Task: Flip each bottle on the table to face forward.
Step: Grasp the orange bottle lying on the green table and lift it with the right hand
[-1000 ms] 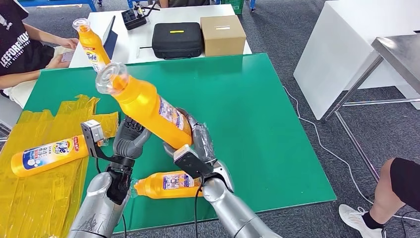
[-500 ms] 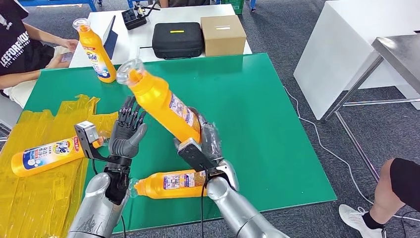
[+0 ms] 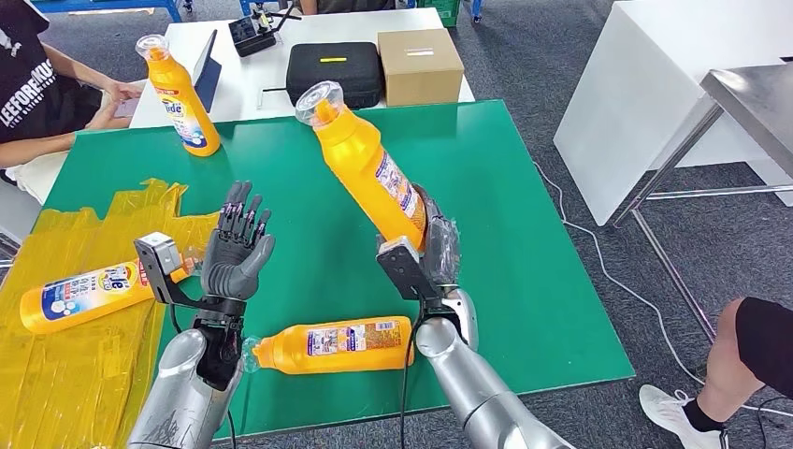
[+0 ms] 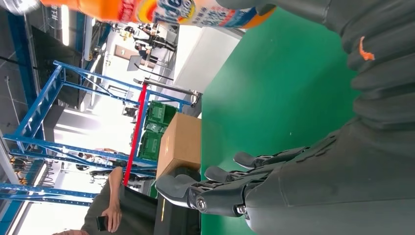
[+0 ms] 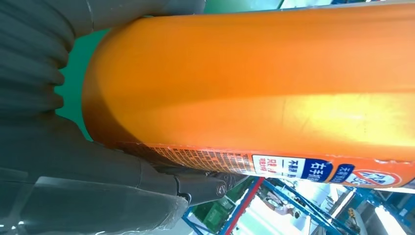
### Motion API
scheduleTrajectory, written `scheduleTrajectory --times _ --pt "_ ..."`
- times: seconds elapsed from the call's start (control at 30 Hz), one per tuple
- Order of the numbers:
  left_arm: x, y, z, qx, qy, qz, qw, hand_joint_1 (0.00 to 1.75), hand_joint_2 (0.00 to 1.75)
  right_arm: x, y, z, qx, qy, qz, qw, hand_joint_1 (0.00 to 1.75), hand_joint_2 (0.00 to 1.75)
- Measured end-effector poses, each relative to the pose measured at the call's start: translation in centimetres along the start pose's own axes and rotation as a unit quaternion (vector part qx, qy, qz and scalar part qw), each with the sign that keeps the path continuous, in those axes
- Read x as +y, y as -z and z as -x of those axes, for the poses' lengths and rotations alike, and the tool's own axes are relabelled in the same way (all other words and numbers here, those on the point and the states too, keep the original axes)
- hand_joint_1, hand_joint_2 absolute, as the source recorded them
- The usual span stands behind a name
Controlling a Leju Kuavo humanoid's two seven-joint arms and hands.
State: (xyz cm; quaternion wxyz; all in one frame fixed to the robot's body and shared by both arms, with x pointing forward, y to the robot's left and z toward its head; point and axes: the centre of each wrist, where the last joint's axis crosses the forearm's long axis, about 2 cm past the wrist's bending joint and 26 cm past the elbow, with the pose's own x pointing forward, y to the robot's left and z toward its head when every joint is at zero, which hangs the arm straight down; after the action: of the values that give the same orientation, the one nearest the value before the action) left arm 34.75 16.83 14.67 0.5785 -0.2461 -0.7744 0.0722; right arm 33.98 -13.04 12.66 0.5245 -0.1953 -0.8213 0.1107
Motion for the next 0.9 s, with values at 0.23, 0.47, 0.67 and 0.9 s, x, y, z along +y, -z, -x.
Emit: scheduleTrajectory --times 0.23,0.47,0.67,0.9 --pt "-0.4 0.2 -0.4 -0.007 0.010 0.001 1.000 0.00 1.75 2.0 -0.8 -0.5 0.012 -0.028 -0.082 0.996 1.75 1.75" --pt "-1.0 0.3 -0.7 -0.010 0.014 0.007 1.000 0.00 1.75 5.0 -2.4 -1.3 0.025 -0.043 -0.179 0.983 1.75 1.75" --pt "-1.1 0.3 -0.6 -0.010 0.015 0.009 1.000 0.00 1.75 6.7 -3.7 -1.9 0.029 -0.052 -0.227 0.972 1.75 1.75" --pt "-1.1 0.4 -0.7 -0.013 0.015 0.010 1.000 0.00 1.75 7.4 -3.7 -2.9 -0.015 -0.097 -0.218 0.971 1.75 1.75"
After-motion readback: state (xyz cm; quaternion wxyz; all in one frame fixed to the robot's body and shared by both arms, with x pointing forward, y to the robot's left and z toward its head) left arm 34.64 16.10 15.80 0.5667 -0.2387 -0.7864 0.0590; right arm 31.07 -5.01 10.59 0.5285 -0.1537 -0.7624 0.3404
